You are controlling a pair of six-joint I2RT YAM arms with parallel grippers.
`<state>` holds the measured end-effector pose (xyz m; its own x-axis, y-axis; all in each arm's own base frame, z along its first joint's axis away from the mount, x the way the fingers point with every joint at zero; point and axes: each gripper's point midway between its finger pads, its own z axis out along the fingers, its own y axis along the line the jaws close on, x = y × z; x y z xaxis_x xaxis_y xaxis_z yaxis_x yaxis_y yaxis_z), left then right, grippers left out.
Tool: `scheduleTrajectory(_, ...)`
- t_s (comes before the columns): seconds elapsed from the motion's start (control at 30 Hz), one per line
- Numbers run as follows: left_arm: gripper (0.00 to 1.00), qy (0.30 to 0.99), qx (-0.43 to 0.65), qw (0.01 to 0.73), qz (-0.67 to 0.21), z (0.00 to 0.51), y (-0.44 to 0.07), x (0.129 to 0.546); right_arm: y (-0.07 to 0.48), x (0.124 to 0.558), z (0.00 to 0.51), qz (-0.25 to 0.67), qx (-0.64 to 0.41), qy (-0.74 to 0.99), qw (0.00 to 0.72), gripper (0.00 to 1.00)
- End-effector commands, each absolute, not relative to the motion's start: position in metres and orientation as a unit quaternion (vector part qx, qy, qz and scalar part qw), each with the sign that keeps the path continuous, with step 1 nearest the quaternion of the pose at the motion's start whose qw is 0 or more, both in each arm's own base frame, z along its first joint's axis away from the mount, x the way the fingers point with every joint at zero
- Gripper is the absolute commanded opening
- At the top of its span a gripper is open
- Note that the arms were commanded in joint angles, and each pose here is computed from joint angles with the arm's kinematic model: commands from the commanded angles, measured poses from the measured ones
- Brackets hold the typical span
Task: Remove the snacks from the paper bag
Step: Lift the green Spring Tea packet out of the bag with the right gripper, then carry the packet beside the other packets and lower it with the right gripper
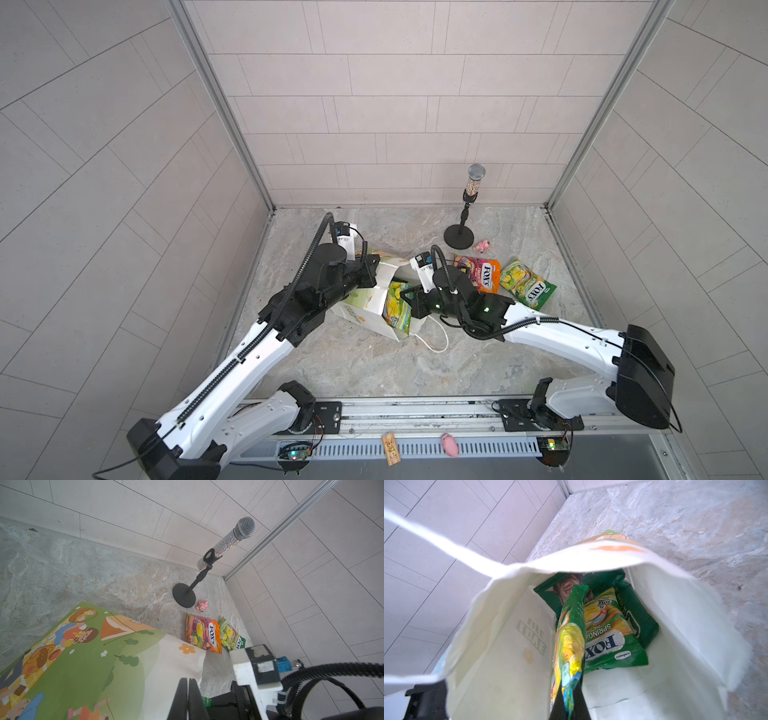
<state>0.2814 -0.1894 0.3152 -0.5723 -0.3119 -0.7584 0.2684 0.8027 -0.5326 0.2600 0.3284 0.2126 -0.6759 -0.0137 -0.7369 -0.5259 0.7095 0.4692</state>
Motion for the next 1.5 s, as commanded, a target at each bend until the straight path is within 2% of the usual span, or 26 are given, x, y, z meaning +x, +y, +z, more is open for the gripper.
scheduleTrajectory(0.0, 0.0, 0.824, -0.027, 0.474, -0.308, 0.321, -0.184, 0.284, 0.312, 0.249, 0.233, 0.342, -0.177, 0.842, 0.378, 0.0)
scheduleTrajectory(0.4, 0.0, 0.825, -0.031, 0.473, -0.306, 0.319, -0.183, 0.284, 0.25, 0.218, 0.299, 0.335, -0.191, 0.818, 0.426, 0.0)
scheduleTrajectory(0.7, 0.0, 0.825, -0.029, 0.474, -0.307, 0.32, -0.184, 0.284, 0.164, 0.212, 0.318, 0.234, -0.138, 0.83, 0.488, 0.0)
scheduleTrajectory(0.9, 0.0, 0.824, -0.029, 0.473, -0.31, 0.32, -0.185, 0.284, 0.107, 0.221, 0.298, 0.13, -0.067, 0.861, 0.487, 0.0)
scheduleTrajectory(1.27, 0.0, 0.824, -0.027, 0.472, -0.311, 0.32, -0.185, 0.282, 0.054, 0.233, 0.224, 0.029, 0.04, 0.912, 0.408, 0.0)
scheduleTrajectory(1.47, 0.0, 0.824, -0.025, 0.473, -0.311, 0.321, -0.184, 0.282, 0.009, 0.23, 0.2, -0.087, 0.1, 0.918, 0.374, 0.0)
